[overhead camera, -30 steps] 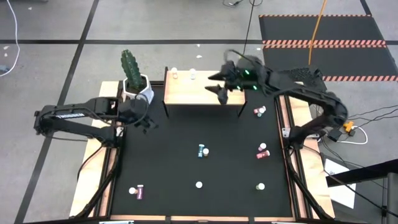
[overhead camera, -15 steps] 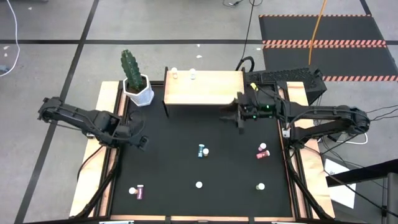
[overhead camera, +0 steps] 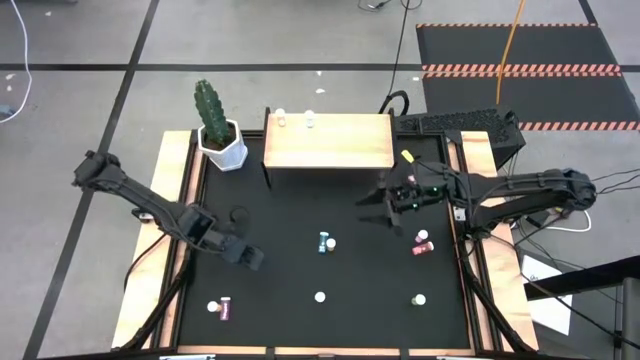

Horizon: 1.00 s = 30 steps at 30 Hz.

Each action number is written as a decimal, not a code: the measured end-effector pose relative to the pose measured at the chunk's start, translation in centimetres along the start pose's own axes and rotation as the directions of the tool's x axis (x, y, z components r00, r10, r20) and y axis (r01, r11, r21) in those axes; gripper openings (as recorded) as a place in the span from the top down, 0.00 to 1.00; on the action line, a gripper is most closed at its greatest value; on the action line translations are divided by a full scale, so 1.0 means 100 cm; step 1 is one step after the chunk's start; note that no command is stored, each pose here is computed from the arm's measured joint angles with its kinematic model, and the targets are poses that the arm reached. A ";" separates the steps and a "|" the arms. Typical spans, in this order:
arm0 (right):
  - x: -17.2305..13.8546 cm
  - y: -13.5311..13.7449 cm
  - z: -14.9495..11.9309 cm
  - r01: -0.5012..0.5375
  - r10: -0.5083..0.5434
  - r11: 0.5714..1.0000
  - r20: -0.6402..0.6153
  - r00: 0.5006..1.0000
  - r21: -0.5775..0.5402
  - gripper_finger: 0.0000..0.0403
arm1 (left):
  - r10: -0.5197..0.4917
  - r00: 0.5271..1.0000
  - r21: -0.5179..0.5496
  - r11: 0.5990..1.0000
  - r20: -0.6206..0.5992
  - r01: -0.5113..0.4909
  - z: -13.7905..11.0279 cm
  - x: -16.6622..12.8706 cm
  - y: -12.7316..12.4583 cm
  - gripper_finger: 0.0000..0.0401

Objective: Pick and place medicine bottles onto shelf by color
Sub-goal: Put the top pink pill bottle on the shelf

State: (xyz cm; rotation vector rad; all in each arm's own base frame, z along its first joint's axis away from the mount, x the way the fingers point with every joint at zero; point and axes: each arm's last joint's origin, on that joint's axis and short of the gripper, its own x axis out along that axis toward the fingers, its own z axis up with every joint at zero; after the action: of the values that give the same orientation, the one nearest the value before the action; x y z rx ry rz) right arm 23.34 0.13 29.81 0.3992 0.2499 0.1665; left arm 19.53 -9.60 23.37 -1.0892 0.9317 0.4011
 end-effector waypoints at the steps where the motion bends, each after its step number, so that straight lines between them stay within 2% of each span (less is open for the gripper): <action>1: 0.000 0.003 -0.001 -0.015 0.015 1.000 -0.005 1.000 -0.003 0.44 | -0.043 0.999 0.028 0.999 0.017 0.043 -0.001 0.005 -0.006 0.34; 5: 0.000 0.010 -0.002 -0.048 0.048 0.999 -0.004 0.999 -0.024 0.44 | -0.166 0.984 0.144 0.977 0.069 0.155 -0.001 0.026 -0.025 0.40; 9: 0.001 0.016 -0.001 -0.047 0.045 0.996 0.029 0.999 0.070 0.46 | -0.167 0.981 0.150 0.977 0.097 0.151 0.007 0.042 -0.028 0.44; 12: 0.001 0.019 -0.004 0.006 -0.010 0.990 0.028 1.000 0.139 0.49 | -0.170 0.980 0.118 0.981 0.107 0.157 0.016 0.047 -0.029 0.45; 16: 0.003 0.024 -0.016 0.111 -0.109 0.977 -0.025 0.994 0.184 0.53 | -0.229 0.966 0.230 0.953 0.124 0.196 0.024 0.047 -0.034 0.47; 19: 0.003 0.037 -0.024 0.193 -0.193 0.965 -0.015 0.981 0.179 0.56 | -0.319 0.937 0.405 0.882 0.140 0.239 0.027 0.044 -0.042 0.49; 22: 0.004 0.050 -0.032 0.256 -0.262 0.950 0.013 0.965 0.176 0.60 | -0.419 0.896 0.572 0.775 0.145 0.270 0.026 0.040 -0.053 0.51; 25: 0.005 0.061 -0.039 0.291 -0.304 0.933 0.034 0.952 0.213 0.63 | -0.491 0.863 0.687 0.669 0.122 0.284 0.020 0.036 -0.060 0.53; 28: 0.009 0.070 -0.047 0.292 -0.313 0.918 0.038 0.949 0.268 0.64 | -0.525 0.845 0.737 0.611 0.103 0.289 0.013 0.033 -0.064 0.53; 30: 0.013 0.076 -0.050 0.285 -0.312 0.910 0.044 0.949 0.300 0.65 | -0.535 0.840 0.737 0.601 0.085 0.309 0.007 0.032 -0.065 0.54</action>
State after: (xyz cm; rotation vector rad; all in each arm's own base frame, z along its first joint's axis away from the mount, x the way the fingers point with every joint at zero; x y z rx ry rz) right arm 22.38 9.08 28.13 0.6535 0.2434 -0.1936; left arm 26.15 -12.36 24.60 -0.4770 0.4356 -0.2045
